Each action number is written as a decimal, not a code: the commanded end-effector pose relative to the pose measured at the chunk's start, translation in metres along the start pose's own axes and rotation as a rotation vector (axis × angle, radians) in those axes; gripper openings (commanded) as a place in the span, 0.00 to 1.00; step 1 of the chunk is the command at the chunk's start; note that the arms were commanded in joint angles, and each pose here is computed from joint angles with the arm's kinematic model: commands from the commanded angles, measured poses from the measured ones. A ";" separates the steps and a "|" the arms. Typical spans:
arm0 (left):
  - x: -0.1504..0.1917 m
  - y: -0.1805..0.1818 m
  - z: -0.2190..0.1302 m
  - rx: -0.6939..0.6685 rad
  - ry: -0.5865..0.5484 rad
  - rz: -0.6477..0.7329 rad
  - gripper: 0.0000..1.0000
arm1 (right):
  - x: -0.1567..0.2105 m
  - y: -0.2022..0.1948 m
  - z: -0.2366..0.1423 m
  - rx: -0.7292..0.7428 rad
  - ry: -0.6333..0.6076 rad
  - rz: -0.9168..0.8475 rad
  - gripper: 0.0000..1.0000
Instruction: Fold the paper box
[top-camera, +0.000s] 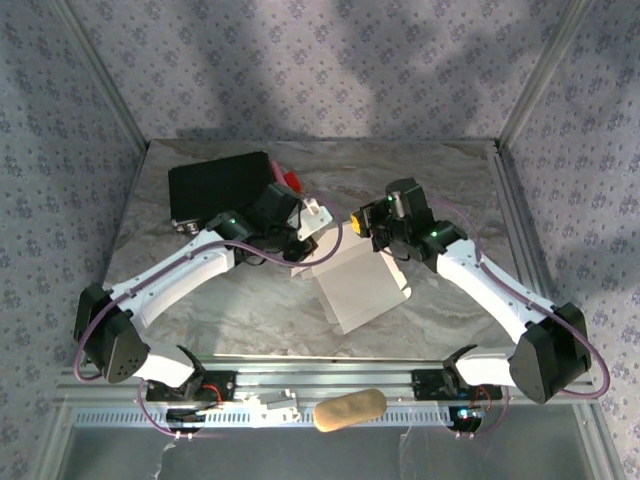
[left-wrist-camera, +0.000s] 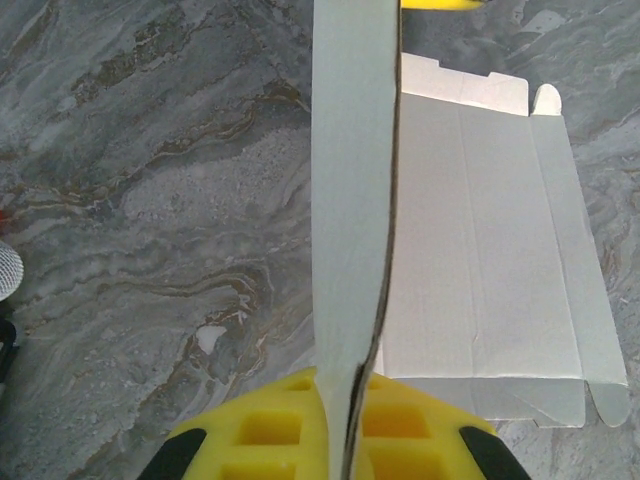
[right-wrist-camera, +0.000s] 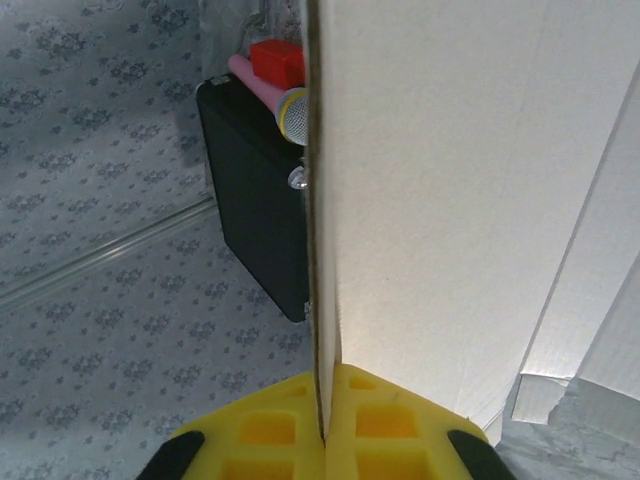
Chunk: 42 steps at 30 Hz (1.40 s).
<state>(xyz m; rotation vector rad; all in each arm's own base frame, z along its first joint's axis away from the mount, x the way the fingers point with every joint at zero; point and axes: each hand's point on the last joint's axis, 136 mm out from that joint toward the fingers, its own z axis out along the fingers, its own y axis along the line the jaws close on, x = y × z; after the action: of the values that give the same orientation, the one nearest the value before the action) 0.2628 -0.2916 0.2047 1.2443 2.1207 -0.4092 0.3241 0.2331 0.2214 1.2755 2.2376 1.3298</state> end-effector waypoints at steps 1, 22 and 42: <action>-0.024 -0.008 -0.021 0.010 -0.124 -0.035 0.16 | -0.002 -0.001 -0.003 -0.020 -0.029 -0.013 0.00; -0.051 -0.001 -0.047 0.111 -0.287 -1.077 0.70 | -0.013 -0.020 0.009 -0.006 -0.072 0.004 0.00; -0.037 -0.012 -0.031 0.089 -0.261 -1.176 0.70 | -0.014 -0.022 0.011 -0.006 -0.072 0.005 0.00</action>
<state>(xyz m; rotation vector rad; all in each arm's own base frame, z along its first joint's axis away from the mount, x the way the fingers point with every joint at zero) 0.2569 -0.3076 0.2436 -0.1481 2.4141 -1.0591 0.3264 0.2245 0.1952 1.2996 2.1920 1.2727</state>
